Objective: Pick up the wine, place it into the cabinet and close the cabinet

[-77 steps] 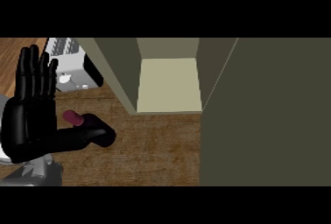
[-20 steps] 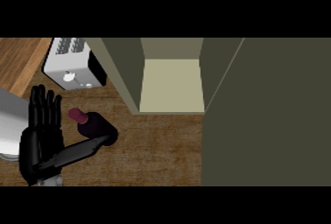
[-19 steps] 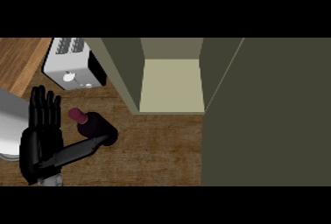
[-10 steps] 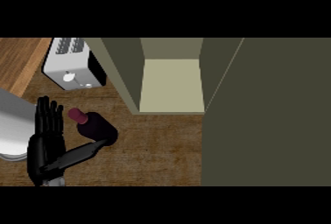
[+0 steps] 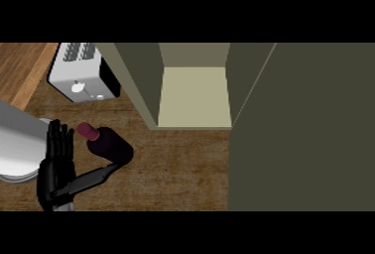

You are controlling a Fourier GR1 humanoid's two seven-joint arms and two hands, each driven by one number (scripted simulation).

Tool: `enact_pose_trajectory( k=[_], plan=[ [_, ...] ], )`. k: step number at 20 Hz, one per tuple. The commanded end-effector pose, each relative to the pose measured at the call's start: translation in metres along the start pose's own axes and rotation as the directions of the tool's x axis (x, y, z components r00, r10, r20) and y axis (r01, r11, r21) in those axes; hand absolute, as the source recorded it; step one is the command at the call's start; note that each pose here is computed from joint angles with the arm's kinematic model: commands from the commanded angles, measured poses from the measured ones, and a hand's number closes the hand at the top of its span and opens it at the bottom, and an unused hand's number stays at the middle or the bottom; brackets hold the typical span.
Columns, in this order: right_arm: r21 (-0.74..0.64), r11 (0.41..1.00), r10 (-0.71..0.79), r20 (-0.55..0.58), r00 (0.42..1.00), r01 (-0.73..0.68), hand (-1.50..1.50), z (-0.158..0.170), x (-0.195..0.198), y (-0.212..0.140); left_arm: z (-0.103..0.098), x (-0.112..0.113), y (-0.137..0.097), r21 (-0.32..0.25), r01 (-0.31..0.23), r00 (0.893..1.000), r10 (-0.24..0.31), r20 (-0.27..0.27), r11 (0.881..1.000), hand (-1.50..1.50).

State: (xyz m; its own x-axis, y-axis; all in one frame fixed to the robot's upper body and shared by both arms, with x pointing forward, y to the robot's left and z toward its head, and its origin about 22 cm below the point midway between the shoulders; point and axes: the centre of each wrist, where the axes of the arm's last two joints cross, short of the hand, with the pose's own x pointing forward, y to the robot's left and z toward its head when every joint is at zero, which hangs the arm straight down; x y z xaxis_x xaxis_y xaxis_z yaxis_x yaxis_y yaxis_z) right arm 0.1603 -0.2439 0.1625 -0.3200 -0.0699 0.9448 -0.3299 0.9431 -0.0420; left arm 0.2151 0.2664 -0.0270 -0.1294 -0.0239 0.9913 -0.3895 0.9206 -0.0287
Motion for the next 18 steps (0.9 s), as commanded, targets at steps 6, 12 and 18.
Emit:
enact_pose_trajectory(
  k=[6, 12, 18],
  plan=[
    [-0.01, 1.0, -0.005, 0.01, 1.0, 0.005, -1.5, -0.001, 0.005, -0.009, 0.015, -0.018, -0.002, -0.018, -0.02, 0.999, 0.02, -0.035, 1.0, -1.5],
    [0.002, 1.0, 0.002, 0.01, 1.0, -0.002, -1.5, 0.005, 0.004, 0.004, -0.017, -0.051, 0.014, -0.029, -0.032, 0.998, 0.03, -0.059, 0.999, -1.5],
    [-0.006, 1.0, 0.006, 0.02, 1.0, -0.006, -1.5, 0.013, 0.009, 0.005, -0.001, -0.087, 0.018, -0.037, -0.042, 0.996, 0.039, -0.082, 0.998, -1.5]
  ],
)
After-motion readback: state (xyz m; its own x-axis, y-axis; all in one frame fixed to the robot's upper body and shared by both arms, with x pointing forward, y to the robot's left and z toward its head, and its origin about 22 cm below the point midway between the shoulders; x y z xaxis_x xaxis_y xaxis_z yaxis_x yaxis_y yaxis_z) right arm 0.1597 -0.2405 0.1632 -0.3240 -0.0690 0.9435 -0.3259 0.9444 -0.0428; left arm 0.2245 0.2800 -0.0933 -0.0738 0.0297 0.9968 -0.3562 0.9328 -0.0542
